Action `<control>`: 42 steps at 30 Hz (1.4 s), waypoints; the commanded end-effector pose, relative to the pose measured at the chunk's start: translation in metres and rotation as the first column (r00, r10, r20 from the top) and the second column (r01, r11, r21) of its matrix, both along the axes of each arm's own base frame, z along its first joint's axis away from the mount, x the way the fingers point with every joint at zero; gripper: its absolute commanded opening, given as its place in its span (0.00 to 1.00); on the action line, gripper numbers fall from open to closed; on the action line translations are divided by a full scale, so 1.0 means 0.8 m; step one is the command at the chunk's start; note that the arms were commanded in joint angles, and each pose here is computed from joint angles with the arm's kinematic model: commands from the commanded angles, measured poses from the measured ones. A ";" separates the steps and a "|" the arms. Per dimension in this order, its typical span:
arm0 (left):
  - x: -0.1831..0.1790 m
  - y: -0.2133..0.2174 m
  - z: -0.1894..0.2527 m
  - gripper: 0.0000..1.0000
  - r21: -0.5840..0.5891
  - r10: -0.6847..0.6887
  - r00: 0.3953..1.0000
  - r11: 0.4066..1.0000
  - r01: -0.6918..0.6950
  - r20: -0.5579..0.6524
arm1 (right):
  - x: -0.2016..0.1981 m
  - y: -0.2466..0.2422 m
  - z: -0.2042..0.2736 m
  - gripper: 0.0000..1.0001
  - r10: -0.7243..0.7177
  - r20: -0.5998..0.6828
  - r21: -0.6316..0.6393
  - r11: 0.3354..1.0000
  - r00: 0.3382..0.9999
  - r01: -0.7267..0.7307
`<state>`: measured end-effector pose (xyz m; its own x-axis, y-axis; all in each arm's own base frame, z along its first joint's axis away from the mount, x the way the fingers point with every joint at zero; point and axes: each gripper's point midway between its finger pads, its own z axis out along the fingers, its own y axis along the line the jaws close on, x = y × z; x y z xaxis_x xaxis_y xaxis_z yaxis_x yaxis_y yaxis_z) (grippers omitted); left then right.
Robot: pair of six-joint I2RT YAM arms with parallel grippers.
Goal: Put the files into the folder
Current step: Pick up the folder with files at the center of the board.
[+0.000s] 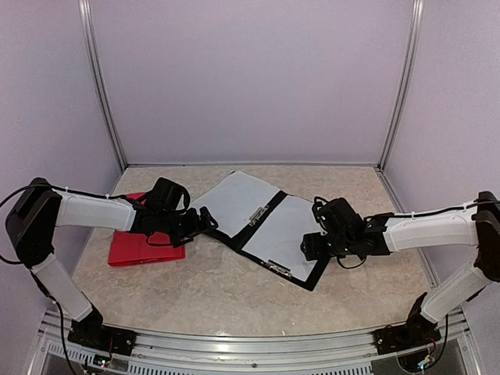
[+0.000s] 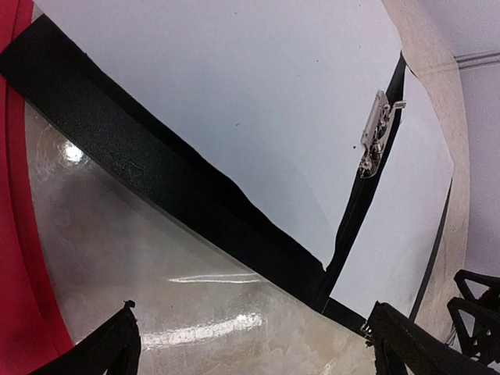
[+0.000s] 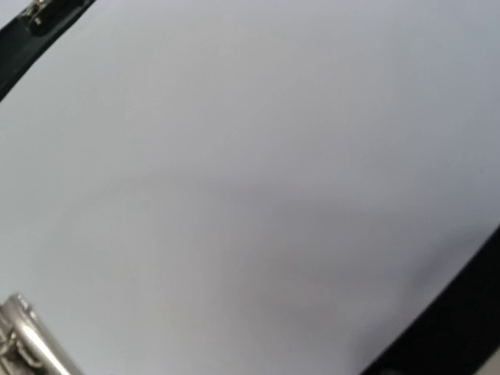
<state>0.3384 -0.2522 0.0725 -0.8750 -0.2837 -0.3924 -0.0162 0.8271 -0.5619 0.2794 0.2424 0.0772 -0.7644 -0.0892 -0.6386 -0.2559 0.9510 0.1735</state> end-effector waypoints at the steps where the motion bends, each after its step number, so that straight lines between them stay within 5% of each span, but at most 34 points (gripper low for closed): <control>1: 0.007 -0.006 -0.013 0.99 -0.120 0.096 0.994 0.987 -0.103 -0.059 | 0.024 0.017 0.014 0.69 0.046 0.058 0.004 0.999 0.997 -0.047; 14: 0.037 -0.003 -0.046 0.98 -0.240 0.216 0.969 0.941 -0.239 -0.120 | 0.072 0.077 -0.009 0.69 0.154 0.074 0.042 0.987 0.985 -0.157; 27: 0.045 -0.001 -0.088 0.82 -0.406 0.326 0.932 0.840 -0.361 -0.155 | 0.082 0.079 -0.054 0.65 0.188 0.032 0.058 0.980 0.982 -0.189; 42: 0.058 -0.013 -0.073 0.35 -0.291 0.229 0.973 0.931 -0.220 -0.002 | 0.072 0.075 -0.062 0.60 0.208 0.004 0.052 0.977 0.978 -0.208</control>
<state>0.3992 -0.2754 0.0335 -0.7363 -0.6423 -0.2128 -0.1492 0.4609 -0.8748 0.3405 0.3076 0.0345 -0.7232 -0.1971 -0.6619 -0.4430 0.8677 0.2256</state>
